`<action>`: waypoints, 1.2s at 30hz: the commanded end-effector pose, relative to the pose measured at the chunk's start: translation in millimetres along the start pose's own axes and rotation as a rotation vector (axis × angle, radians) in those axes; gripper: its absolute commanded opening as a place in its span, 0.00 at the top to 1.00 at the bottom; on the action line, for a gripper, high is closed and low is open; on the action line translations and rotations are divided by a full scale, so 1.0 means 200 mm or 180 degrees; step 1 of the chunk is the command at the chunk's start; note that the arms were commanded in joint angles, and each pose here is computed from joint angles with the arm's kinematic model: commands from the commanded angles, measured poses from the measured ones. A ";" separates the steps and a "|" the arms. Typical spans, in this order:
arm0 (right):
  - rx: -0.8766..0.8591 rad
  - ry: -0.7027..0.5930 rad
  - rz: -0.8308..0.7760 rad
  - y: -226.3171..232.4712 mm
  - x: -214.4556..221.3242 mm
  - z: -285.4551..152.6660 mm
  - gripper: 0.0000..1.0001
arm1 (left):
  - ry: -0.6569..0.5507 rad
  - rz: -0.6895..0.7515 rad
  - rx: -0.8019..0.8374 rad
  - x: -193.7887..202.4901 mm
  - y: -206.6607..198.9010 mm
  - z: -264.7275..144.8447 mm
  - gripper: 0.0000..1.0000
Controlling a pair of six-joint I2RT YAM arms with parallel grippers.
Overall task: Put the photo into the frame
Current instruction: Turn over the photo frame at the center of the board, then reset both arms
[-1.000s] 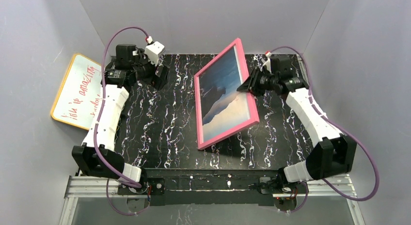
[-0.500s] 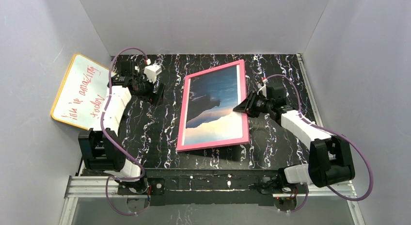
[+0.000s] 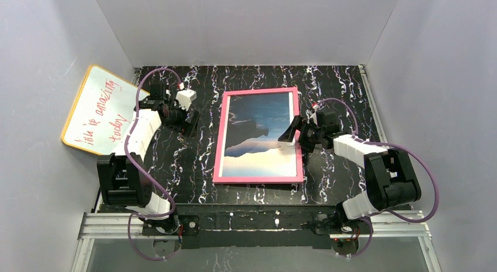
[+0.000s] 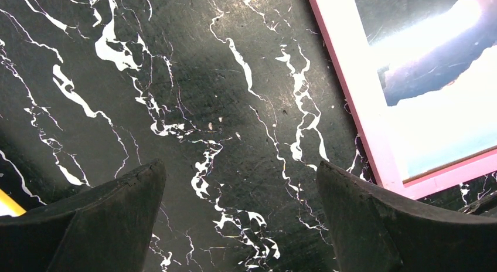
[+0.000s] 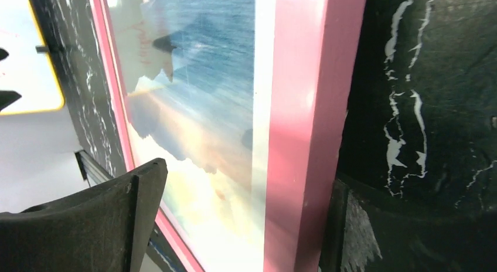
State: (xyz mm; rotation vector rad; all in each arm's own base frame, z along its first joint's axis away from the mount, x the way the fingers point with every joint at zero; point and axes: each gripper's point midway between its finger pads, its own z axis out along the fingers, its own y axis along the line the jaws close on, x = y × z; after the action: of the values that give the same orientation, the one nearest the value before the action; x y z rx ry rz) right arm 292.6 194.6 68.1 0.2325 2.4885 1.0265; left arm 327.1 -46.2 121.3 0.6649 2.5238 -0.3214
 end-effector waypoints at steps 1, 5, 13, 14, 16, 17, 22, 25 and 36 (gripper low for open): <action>-0.0038 -0.0280 -0.0249 0.06 -0.14 -0.01 0.01 | -0.0129 -0.0037 -0.0020 -0.02 -0.01 -0.03 0.02; 0.0380 -0.0354 -0.0345 0.00 -0.20 -0.06 0.01 | -0.0212 -0.0169 -0.0050 -0.03 0.02 -0.03 0.02; 0.1906 -0.1308 -0.0620 -0.22 -0.53 -0.42 0.01 | -0.0536 -0.0496 -0.0233 -0.13 0.15 0.00 0.02; 0.1988 -0.1489 -0.0642 -0.23 -0.56 -0.46 0.01 | -0.0600 -0.0571 -0.0279 -0.13 0.16 0.02 0.02; 0.2145 -0.1811 -0.0658 -0.27 -0.59 -0.54 0.01 | -0.0820 -0.0856 -0.0490 -0.14 0.22 0.07 0.02; 0.2221 -0.1975 -0.0619 -0.31 -0.59 -0.56 0.01 | -0.0915 -0.0820 -0.0451 -0.13 0.20 0.11 0.02; 0.2334 -0.2732 -0.0597 -0.46 -0.60 -0.63 0.01 | -0.1695 -0.0730 -0.0801 -0.07 0.25 0.20 0.02; 0.2419 -0.2883 -0.0642 -0.51 -0.62 -0.64 0.01 | -0.2064 -0.0706 -0.1030 -0.05 0.27 0.17 0.02; 0.2435 -0.2948 -0.0957 -0.64 -0.70 -0.55 0.01 | -0.2316 -0.0790 -0.1250 0.10 0.31 0.29 0.02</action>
State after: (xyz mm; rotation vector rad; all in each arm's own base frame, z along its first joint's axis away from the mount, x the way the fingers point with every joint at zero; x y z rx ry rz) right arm 349.3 -7.1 78.2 0.4439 1.9300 -0.2254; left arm 356.8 -18.6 45.7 0.0866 1.9751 -0.1860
